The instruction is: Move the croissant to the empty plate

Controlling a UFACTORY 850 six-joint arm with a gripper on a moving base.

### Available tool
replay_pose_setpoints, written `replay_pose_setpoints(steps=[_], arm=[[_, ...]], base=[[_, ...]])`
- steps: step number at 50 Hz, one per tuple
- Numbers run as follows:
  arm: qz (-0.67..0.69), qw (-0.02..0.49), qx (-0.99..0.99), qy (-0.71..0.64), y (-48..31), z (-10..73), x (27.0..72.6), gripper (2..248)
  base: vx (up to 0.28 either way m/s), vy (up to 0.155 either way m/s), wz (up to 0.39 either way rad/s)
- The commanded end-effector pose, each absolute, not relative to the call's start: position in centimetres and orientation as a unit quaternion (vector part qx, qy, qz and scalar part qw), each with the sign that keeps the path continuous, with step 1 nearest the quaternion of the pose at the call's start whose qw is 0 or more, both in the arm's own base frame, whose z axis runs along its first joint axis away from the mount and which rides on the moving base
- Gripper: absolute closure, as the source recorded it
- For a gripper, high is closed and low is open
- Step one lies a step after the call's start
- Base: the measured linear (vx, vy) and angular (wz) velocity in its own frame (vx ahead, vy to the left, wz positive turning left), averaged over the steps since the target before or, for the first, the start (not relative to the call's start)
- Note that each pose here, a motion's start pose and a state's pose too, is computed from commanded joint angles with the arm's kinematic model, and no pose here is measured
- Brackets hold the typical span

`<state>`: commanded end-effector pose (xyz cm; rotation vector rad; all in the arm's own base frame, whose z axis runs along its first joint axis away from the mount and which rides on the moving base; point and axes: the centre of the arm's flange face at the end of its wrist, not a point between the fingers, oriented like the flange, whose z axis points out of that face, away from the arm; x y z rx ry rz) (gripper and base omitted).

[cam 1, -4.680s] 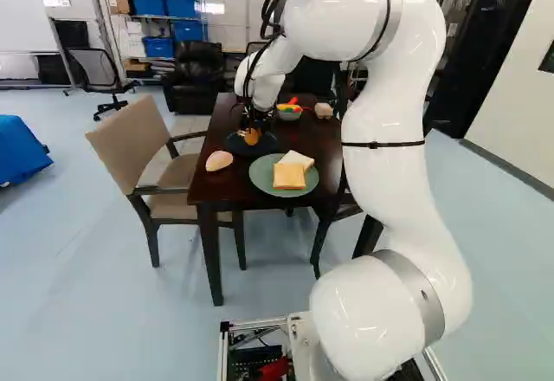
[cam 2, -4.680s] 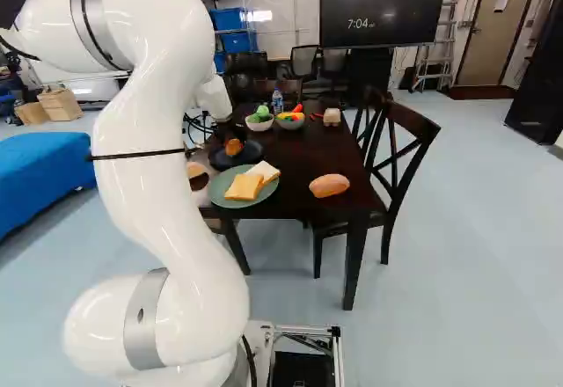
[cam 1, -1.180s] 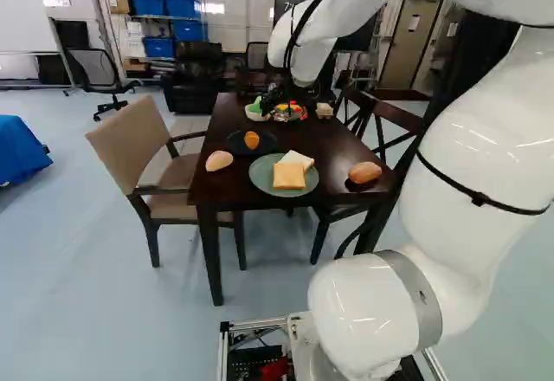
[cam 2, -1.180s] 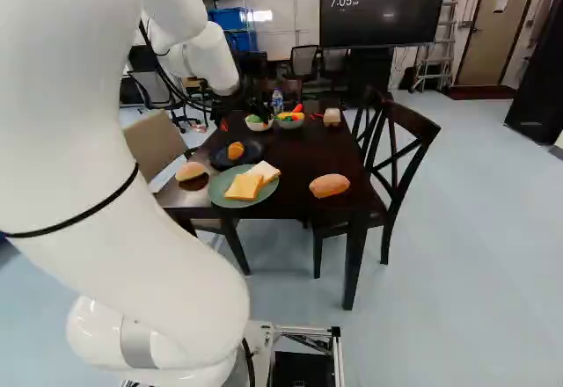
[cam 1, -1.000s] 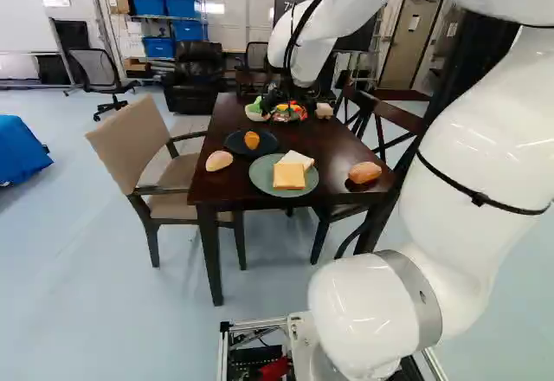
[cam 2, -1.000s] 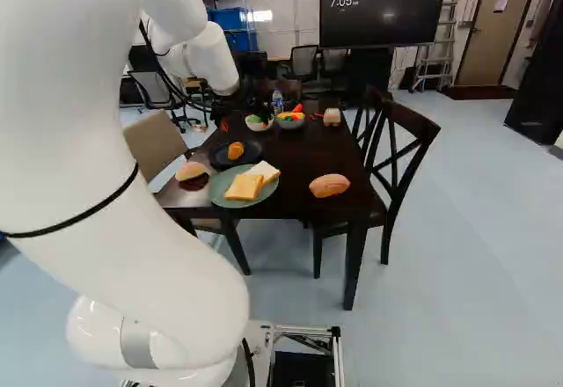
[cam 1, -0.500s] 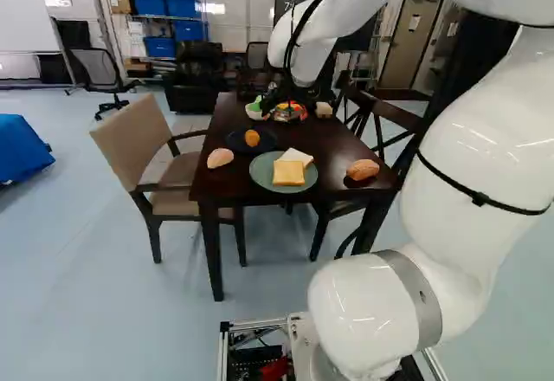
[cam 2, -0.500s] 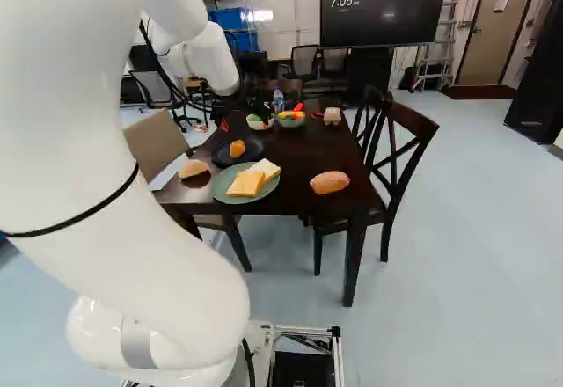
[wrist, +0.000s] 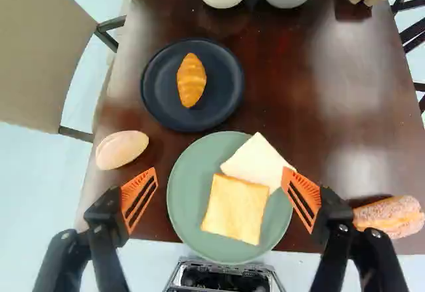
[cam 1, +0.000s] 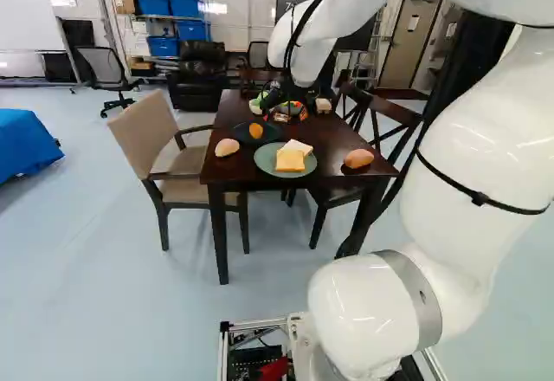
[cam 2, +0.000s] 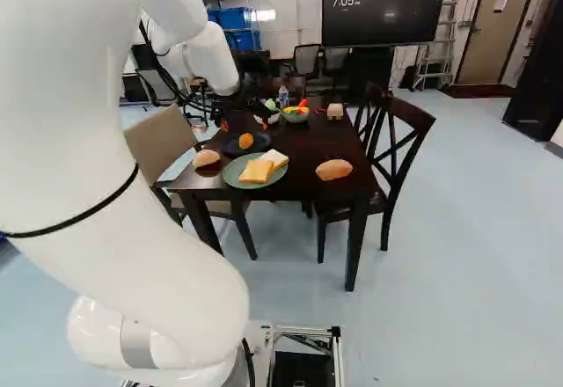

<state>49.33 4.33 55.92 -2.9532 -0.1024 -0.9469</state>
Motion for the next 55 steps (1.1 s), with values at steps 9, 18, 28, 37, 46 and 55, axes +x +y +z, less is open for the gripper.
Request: replay_pose_setpoints(steps=[9, 18, 28, 37, 46, 55], arm=[[-0.305, 0.019, -0.952, -0.033, 4.33, 55.92, 49.33, 3], [-0.305, 0.019, -0.952, -0.033, 4.33, 55.92, 49.33, 3], [-0.305, 0.019, -0.952, -0.033, 4.33, 55.92, 49.33, 3], [-0.305, 0.019, -0.952, -0.033, 4.33, 55.92, 49.33, 3], [-0.305, 0.019, -0.952, -0.033, 4.33, 55.92, 49.33, 3], [-0.305, 0.019, -0.952, -0.033, 4.33, 55.92, 49.33, 3]], base=[[-0.24, 0.055, 0.019], [-0.235, 0.044, 0.01], [-0.195, 0.007, 0.022], [-0.176, 0.002, 0.019], [-0.18, 0.0, 0.018], [-0.171, -0.001, 0.016]])
